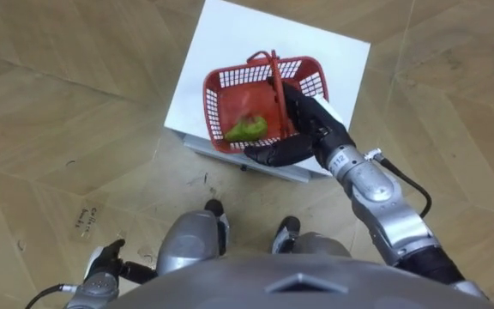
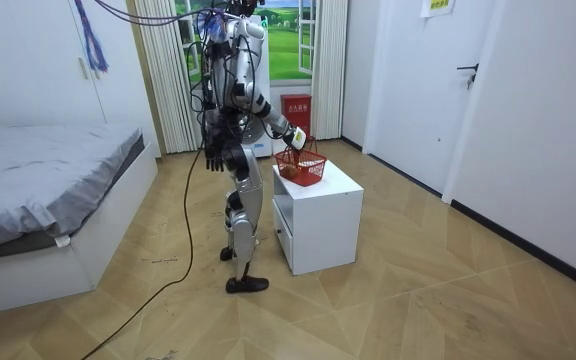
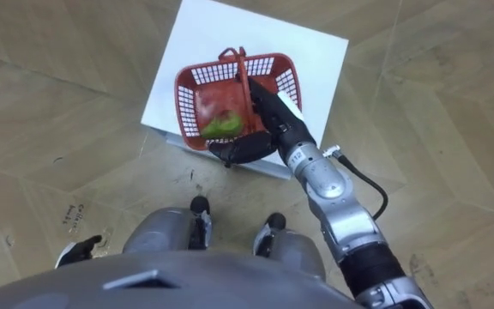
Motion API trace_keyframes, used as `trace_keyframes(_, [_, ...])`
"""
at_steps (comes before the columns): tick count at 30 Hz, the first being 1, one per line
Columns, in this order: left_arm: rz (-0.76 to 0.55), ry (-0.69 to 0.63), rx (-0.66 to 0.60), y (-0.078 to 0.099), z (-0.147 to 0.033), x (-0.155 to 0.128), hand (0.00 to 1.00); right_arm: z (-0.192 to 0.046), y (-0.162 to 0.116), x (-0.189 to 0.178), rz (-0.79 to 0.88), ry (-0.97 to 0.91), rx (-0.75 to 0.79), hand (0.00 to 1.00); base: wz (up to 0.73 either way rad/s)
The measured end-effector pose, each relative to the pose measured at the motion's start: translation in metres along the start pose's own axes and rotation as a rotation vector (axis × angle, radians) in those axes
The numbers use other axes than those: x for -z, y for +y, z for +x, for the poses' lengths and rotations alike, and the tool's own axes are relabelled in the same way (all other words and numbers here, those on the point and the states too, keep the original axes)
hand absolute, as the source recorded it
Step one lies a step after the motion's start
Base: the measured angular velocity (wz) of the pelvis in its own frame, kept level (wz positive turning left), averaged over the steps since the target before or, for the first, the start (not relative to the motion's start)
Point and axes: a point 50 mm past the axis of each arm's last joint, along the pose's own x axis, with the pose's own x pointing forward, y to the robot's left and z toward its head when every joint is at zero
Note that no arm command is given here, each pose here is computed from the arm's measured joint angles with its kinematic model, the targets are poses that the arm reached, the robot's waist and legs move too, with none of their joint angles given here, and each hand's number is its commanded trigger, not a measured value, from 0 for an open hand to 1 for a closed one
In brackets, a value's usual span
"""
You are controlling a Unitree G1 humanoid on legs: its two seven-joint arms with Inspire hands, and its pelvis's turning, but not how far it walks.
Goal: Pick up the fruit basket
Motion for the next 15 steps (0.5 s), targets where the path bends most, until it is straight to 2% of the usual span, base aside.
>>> trace_keyframes(15, [-0.003,0.0,0.002,-0.0022,-0.0002,0.0,0.0,-0.0042,-0.0012,0.0055,0.046,0.013,0.025,0.0,0.0])
